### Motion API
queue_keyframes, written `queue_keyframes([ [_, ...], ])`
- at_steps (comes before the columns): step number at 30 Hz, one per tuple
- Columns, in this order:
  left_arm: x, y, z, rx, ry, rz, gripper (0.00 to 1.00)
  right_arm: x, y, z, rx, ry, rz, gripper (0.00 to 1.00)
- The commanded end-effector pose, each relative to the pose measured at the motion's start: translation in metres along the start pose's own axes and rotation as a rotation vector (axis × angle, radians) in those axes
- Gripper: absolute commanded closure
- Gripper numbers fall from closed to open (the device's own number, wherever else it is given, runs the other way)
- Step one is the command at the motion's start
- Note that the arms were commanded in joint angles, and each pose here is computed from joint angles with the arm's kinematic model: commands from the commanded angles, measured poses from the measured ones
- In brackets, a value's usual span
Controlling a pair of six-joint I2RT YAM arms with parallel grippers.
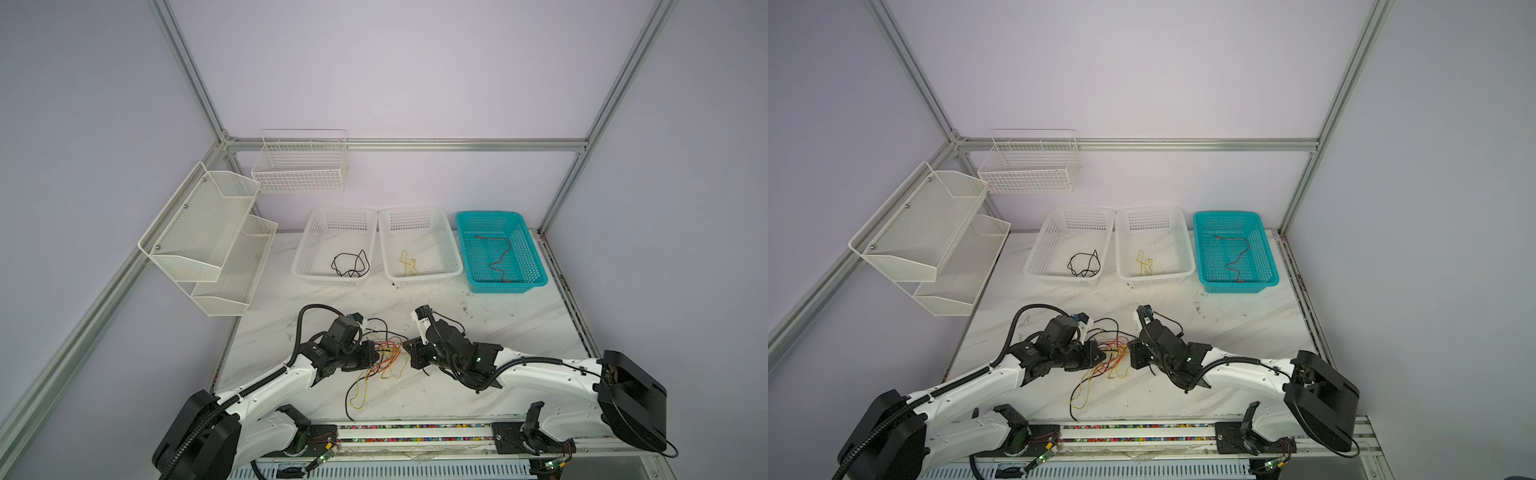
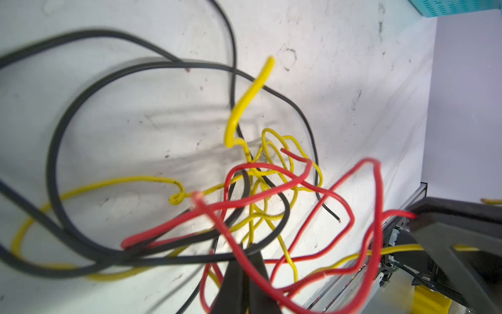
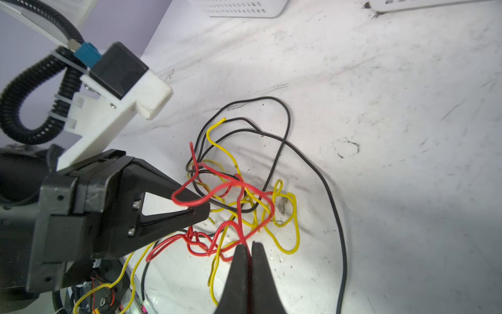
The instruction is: Untangle the cables
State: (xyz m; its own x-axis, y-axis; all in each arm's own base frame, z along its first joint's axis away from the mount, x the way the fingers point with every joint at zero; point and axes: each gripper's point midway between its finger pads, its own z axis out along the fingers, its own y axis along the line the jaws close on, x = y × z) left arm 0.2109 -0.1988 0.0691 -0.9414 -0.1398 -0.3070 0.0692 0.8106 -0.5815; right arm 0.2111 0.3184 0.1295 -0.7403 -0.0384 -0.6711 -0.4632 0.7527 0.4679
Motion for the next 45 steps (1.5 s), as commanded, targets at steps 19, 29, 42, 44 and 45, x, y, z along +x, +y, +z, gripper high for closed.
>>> queue_keyframes([
  [19, -0.027, 0.004, -0.019, -0.070, -0.108, 0.007, 1.00, -0.102, -0.059, -0.126, 0.233, -0.340, 0.088, 1.00],
  [29, -0.041, -0.019, -0.025, 0.032, -0.170, 0.007, 1.00, -0.071, -0.035, -0.081, 0.060, -0.162, 0.037, 0.53],
  [42, -0.066, -0.039, -0.056, 0.070, -0.309, 0.043, 1.00, -0.073, -0.022, -0.074, 0.008, -0.170, 0.028, 0.40],
  [44, -0.072, -0.030, -0.068, 0.007, -0.362, 0.042, 1.00, -0.089, -0.031, -0.097, 0.088, -0.246, 0.030, 0.39],
  [45, -0.076, -0.025, -0.074, -0.024, -0.389, 0.038, 1.00, -0.095, -0.032, -0.107, 0.099, -0.273, 0.045, 0.39],
])
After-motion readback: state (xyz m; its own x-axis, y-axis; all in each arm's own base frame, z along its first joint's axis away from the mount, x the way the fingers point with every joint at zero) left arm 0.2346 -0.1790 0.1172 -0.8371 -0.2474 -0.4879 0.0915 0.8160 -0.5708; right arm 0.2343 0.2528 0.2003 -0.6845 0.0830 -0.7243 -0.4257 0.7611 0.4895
